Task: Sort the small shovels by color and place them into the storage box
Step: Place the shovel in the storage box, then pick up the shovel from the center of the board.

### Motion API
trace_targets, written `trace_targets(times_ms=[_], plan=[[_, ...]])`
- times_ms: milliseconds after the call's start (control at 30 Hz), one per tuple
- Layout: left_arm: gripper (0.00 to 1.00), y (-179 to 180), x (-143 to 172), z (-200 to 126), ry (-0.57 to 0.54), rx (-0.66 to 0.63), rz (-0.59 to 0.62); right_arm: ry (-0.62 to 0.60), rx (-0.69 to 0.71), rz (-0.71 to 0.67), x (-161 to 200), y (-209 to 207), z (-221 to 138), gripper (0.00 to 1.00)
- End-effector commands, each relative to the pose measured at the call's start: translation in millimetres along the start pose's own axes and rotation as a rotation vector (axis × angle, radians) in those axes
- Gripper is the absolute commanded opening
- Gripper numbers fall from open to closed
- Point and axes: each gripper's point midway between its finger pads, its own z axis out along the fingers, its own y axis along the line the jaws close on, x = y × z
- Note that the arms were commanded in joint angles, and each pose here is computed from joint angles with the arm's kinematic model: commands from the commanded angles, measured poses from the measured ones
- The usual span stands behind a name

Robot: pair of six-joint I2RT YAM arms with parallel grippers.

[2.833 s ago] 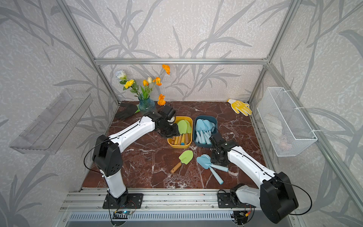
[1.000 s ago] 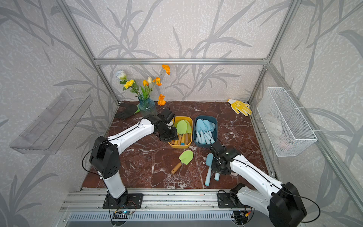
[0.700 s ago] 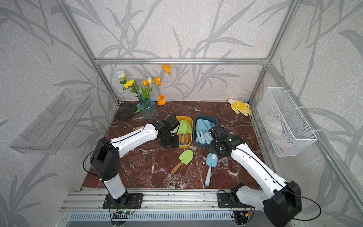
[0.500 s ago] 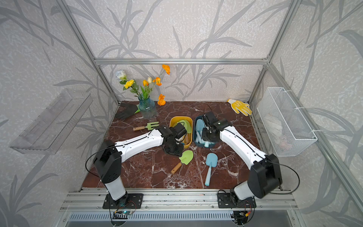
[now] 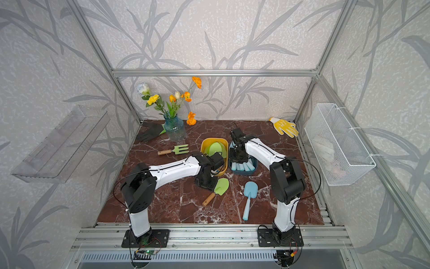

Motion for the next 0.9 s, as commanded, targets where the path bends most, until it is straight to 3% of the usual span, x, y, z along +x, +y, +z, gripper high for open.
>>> trace_targets(times_ms=[0, 233, 333, 433, 633, 867], plan=[[0.57, 1.6, 6.0, 4.5, 0.023, -0.027, 0.024, 0.009, 0.014, 0.035, 0.0, -13.3, 7.8, 0.11], [0.58, -1.2, 10.1, 7.4, 0.039, -0.035, 0.037, 0.004, 0.028, 0.056, -6.1, -27.5, 15.0, 0.14], [0.58, -1.0, 13.1, 8.2, 0.05, -0.04, 0.042, 0.017, 0.014, 0.051, -2.5, -25.5, 11.2, 0.3], [0.58, -1.8, 17.4, 8.4, 0.061, -0.038, 0.048, -0.015, 0.02, 0.047, 0.6, -28.4, -5.0, 0.39], [0.6, -8.1, 26.2, 11.5, 0.086, -0.027, 0.066, -0.158, 0.035, 0.039, 4.2, -38.9, -65.8, 0.43], [0.58, -15.1, 44.9, 34.1, 0.185, -0.059, 0.103, -0.196, 0.045, 0.062, 29.0, -56.5, -85.3, 0.43]])
